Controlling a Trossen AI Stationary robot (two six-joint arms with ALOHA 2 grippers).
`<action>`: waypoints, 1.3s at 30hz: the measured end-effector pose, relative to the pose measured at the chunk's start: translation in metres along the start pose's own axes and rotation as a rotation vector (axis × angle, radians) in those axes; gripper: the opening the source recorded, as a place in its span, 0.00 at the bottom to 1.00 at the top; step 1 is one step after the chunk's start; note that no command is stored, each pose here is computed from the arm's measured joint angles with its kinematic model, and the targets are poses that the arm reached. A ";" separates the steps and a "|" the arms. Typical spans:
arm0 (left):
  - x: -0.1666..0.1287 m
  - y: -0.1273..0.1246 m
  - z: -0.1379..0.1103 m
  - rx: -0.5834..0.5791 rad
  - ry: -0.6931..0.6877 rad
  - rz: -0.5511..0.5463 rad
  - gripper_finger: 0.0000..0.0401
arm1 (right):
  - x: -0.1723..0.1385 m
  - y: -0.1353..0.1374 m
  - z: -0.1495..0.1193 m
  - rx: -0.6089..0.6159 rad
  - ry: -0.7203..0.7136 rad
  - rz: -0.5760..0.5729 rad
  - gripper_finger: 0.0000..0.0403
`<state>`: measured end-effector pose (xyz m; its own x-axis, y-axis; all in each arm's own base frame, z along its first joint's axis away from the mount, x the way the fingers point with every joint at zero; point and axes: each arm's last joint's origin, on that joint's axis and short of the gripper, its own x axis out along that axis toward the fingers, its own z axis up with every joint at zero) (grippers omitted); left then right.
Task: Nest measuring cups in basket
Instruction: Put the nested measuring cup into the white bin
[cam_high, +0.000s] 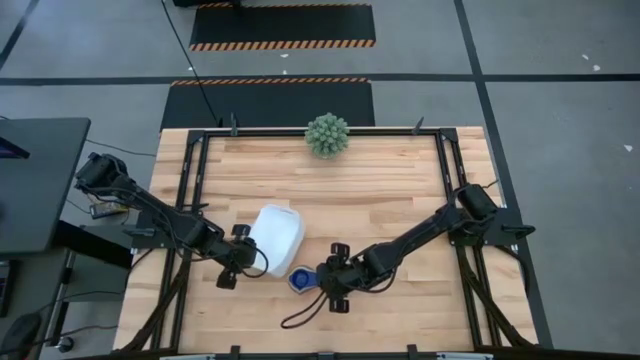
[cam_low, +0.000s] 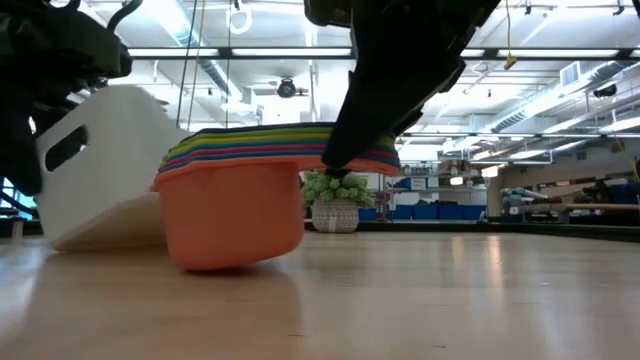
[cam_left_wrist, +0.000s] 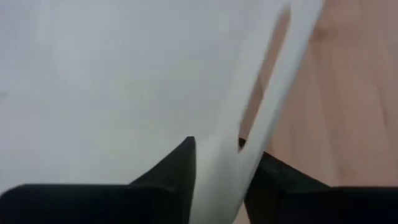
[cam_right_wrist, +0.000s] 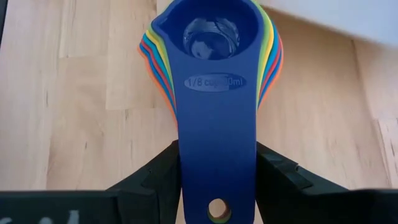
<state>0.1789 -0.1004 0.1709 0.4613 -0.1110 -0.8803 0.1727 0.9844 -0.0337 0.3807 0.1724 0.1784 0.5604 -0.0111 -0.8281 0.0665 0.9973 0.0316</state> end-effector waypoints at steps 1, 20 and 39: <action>0.000 0.000 0.000 -0.006 -0.002 0.001 0.31 | 0.000 0.000 0.000 -0.003 0.001 0.003 0.43; -0.003 -0.012 0.004 -0.029 -0.112 0.044 0.52 | 0.000 0.001 -0.001 -0.124 0.016 0.035 0.43; -0.040 -0.052 0.052 -0.033 -0.542 0.051 0.52 | 0.000 -0.003 -0.008 -0.325 0.098 0.010 0.43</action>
<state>0.1970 -0.1544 0.2328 0.8525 -0.1093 -0.5112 0.1153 0.9931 -0.0201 0.3736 0.1698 0.1737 0.4768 -0.0098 -0.8790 -0.2145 0.9684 -0.1271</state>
